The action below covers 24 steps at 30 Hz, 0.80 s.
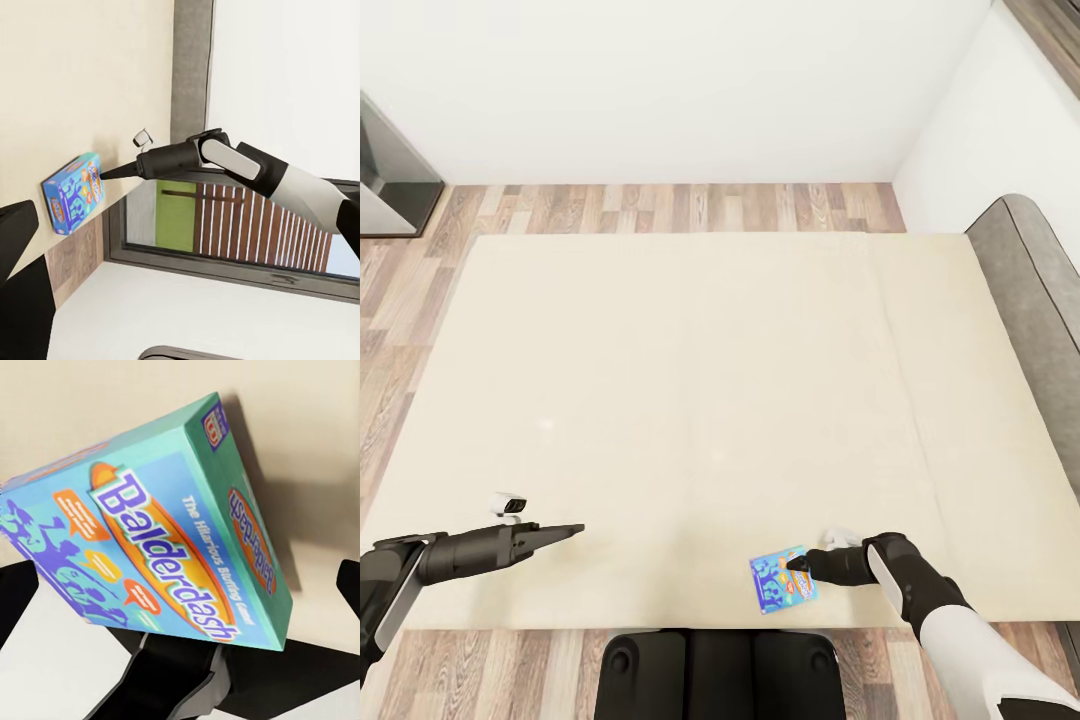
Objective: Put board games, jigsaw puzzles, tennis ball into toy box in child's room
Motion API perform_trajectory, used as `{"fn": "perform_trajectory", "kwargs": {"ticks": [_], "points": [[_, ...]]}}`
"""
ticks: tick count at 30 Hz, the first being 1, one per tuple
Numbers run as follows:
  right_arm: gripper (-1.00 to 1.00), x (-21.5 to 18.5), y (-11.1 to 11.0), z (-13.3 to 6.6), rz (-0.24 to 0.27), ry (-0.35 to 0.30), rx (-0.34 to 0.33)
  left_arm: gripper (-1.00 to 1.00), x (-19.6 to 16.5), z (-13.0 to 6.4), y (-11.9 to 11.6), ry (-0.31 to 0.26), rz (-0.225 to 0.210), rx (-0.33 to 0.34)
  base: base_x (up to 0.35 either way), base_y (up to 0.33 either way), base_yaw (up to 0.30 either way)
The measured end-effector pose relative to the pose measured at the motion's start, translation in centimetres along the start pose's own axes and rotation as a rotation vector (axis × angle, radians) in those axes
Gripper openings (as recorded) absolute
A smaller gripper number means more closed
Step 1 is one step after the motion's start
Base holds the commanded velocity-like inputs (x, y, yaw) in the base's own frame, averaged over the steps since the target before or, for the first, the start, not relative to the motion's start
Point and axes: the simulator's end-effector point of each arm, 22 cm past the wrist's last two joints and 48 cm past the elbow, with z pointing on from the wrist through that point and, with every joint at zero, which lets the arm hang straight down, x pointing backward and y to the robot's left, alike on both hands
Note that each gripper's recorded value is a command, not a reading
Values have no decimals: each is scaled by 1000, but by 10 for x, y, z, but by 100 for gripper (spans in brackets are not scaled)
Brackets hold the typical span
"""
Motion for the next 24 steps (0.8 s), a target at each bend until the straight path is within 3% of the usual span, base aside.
{"fn": "perform_trajectory", "kwargs": {"ticks": [24], "points": [[100, 2, 4, 2, -4, 7, -5, 100, 0, 1, 0, 0, 0, 1, 0, 0, 0]]}}
